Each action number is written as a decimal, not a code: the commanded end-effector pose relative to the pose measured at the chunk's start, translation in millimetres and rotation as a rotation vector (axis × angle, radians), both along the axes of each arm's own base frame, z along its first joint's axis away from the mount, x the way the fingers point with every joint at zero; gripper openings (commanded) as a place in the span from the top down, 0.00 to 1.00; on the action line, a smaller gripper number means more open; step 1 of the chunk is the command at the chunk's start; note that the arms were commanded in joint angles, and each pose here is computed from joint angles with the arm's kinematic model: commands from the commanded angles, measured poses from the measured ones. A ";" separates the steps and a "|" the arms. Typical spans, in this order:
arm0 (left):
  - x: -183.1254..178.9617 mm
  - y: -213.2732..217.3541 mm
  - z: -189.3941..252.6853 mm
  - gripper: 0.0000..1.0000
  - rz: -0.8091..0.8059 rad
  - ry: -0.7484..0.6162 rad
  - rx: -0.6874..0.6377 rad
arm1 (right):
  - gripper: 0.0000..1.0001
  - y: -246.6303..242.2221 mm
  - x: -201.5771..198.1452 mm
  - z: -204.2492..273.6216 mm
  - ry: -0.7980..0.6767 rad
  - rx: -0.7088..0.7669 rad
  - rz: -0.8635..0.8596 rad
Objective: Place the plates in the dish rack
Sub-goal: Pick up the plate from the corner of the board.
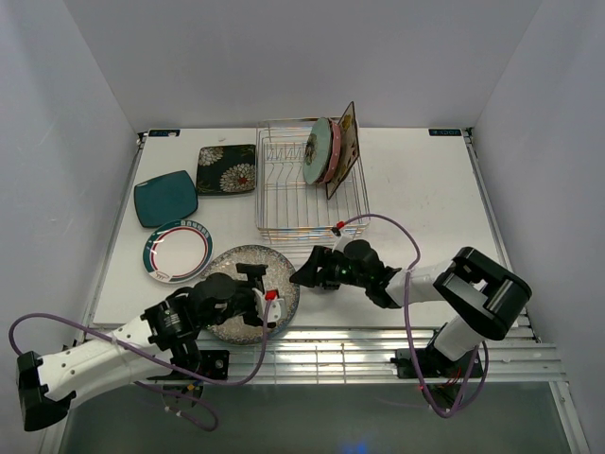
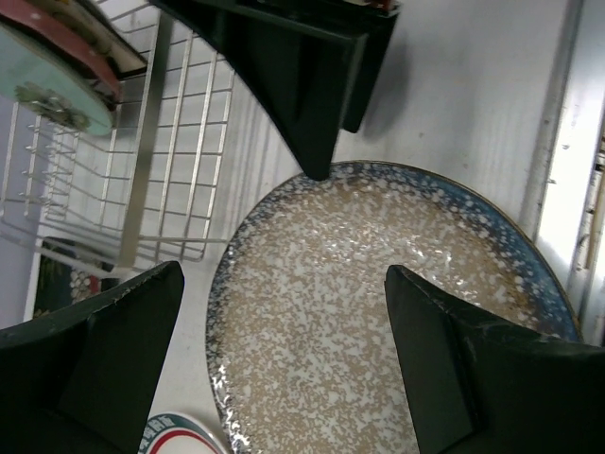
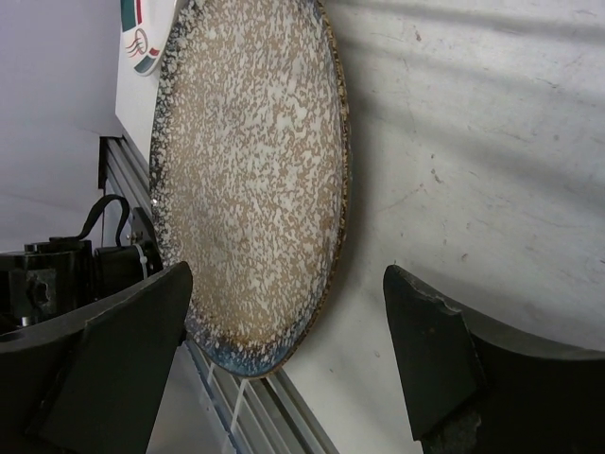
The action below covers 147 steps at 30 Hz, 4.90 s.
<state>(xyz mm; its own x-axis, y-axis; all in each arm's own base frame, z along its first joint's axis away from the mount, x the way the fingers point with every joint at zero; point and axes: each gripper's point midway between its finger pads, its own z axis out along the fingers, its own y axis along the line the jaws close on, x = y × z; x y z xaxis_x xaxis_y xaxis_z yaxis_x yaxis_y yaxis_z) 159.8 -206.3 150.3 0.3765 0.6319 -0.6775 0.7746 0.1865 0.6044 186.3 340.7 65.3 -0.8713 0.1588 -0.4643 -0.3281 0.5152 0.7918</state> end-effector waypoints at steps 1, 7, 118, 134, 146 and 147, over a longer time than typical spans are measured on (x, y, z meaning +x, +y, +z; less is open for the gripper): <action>-22.2 -9.2 -14.2 0.02 -0.118 0.082 0.021 | 0.13 20.4 6.3 22.7 -0.039 0.080 0.017; -38.7 -17.7 -8.1 0.02 -0.198 0.133 -0.022 | 0.16 23.7 8.5 17.3 -0.026 0.090 -0.006; -69.6 -23.2 -22.5 0.06 -0.318 0.286 0.110 | 0.92 -3.2 20.0 150.9 0.332 0.403 -0.586; -59.2 -24.5 -37.0 0.55 -0.229 0.284 0.210 | 0.92 5.6 15.9 160.4 0.340 0.435 -0.544; -60.5 -28.1 -21.3 0.82 -0.205 0.299 0.207 | 0.92 15.4 6.8 156.9 0.360 0.430 -0.483; -61.2 -26.6 -20.2 0.84 -0.202 0.305 0.214 | 0.92 17.4 4.8 158.3 0.362 0.436 -0.466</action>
<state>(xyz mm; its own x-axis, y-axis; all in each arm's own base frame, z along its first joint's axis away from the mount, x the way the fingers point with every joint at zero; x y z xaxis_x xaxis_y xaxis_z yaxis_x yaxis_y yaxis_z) 101.3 -222.6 106.8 0.3000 0.7421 -0.5993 0.9322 -0.0947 0.3494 170.5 310.8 100.4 -0.7628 0.6382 -0.1039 0.3220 0.5142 0.7949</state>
